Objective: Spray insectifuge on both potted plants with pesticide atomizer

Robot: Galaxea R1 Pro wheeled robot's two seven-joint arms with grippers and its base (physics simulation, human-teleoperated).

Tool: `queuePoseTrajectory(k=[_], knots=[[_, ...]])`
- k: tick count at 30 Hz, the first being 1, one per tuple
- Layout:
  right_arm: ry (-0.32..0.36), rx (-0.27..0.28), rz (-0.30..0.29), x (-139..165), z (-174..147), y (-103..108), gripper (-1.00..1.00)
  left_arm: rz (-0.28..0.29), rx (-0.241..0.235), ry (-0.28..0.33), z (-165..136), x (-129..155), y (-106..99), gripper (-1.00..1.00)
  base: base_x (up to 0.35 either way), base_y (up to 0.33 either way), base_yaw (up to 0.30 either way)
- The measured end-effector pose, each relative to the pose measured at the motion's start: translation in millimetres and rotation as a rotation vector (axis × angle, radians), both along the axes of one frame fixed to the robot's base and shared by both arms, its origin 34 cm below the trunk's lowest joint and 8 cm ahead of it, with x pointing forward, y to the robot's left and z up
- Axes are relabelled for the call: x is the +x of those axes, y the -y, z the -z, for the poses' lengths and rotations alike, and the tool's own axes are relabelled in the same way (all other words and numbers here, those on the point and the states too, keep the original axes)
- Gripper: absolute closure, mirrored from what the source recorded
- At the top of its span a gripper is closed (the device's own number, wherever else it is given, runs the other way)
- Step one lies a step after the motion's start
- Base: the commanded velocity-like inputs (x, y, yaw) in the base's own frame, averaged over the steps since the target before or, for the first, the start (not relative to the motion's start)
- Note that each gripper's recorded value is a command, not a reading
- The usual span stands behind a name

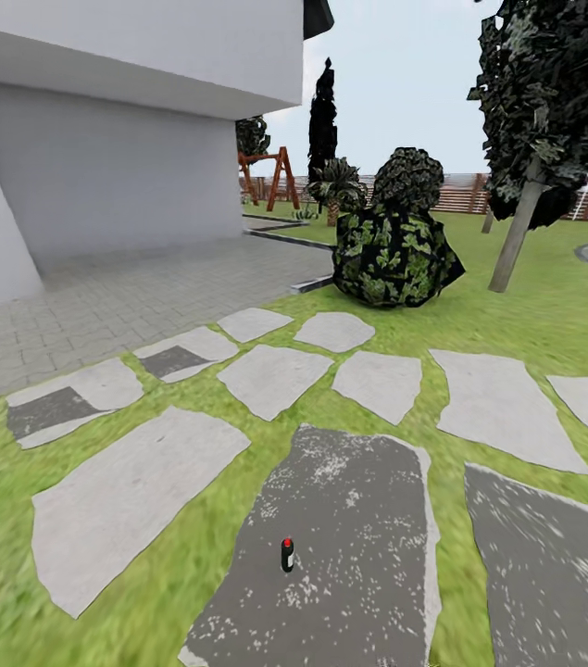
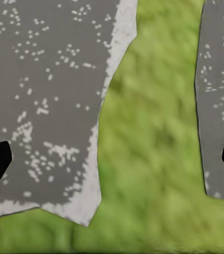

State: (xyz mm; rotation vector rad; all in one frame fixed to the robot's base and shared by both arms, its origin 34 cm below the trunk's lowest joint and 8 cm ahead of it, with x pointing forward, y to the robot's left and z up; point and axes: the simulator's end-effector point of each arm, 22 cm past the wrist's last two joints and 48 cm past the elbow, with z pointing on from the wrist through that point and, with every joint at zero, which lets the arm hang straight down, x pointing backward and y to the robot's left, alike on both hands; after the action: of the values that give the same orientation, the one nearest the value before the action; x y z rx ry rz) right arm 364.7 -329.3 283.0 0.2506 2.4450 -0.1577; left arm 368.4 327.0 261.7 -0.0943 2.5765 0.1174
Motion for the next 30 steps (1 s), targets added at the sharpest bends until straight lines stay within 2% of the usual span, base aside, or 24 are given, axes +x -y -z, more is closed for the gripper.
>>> queuePoseTrajectory(k=[19,30], knots=[[0.0,0.0,0.0,0.0,0.0,-0.2,-1.0,0.0,0.0,0.0,0.0,0.0,0.0,-1.0,0.0,0.0,-0.26],[0.003,0.001,-0.003,1.1,-0.4,-1.7,-1.0,0.0,0.0,0.0,0.0,-0.1,0.0,-1.0,0.0,0.0,-0.042]])
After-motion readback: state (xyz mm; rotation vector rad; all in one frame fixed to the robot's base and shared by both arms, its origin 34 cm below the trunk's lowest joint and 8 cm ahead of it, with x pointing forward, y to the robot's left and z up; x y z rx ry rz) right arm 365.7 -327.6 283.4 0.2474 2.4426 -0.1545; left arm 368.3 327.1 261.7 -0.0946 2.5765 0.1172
